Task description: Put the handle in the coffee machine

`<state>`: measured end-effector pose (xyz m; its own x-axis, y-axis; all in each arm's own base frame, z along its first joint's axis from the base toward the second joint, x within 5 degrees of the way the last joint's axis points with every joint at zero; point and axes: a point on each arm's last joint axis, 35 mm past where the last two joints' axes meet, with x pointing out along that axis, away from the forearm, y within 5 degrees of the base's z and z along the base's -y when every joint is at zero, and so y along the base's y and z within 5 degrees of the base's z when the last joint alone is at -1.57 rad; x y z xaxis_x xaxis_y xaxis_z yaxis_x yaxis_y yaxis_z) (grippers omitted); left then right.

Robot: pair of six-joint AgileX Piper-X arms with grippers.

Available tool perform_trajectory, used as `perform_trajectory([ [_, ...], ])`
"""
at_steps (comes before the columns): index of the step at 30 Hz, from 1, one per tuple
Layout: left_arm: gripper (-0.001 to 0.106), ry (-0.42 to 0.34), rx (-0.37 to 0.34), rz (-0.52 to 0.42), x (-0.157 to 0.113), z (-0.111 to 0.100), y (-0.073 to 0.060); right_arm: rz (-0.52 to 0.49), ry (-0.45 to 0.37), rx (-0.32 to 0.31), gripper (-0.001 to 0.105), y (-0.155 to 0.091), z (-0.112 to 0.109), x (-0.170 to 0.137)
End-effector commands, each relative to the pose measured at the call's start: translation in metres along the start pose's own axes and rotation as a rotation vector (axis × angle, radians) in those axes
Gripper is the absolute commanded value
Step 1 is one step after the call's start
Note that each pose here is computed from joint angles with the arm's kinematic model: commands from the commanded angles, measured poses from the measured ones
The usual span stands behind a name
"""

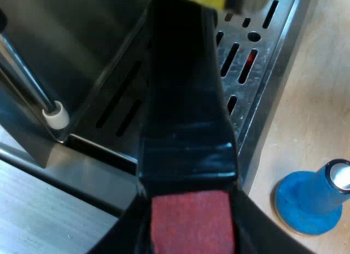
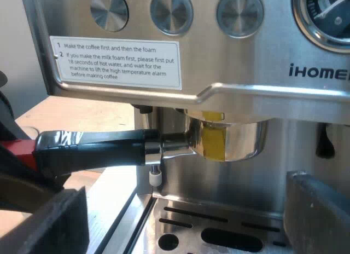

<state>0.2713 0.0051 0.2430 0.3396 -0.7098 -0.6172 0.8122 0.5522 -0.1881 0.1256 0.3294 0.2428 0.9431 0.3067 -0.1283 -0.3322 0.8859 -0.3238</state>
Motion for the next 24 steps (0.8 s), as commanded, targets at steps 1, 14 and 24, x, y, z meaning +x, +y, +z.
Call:
perform_trajectory([
  [1,0.0,-0.043,0.042,0.003,-0.006,0.009,-0.002,-0.004,-0.004,-0.008,0.074,0.0,0.002,-0.001],
  [14,0.0,-0.062,0.04,-0.016,-0.006,0.01,-0.002,-0.004,-0.004,-0.008,0.074,0.0,0.002,-0.001],
  [24,0.0,-0.096,0.081,0.012,-0.017,0.019,-0.01,-0.004,-0.004,-0.008,0.074,0.0,0.002,-0.001],
])
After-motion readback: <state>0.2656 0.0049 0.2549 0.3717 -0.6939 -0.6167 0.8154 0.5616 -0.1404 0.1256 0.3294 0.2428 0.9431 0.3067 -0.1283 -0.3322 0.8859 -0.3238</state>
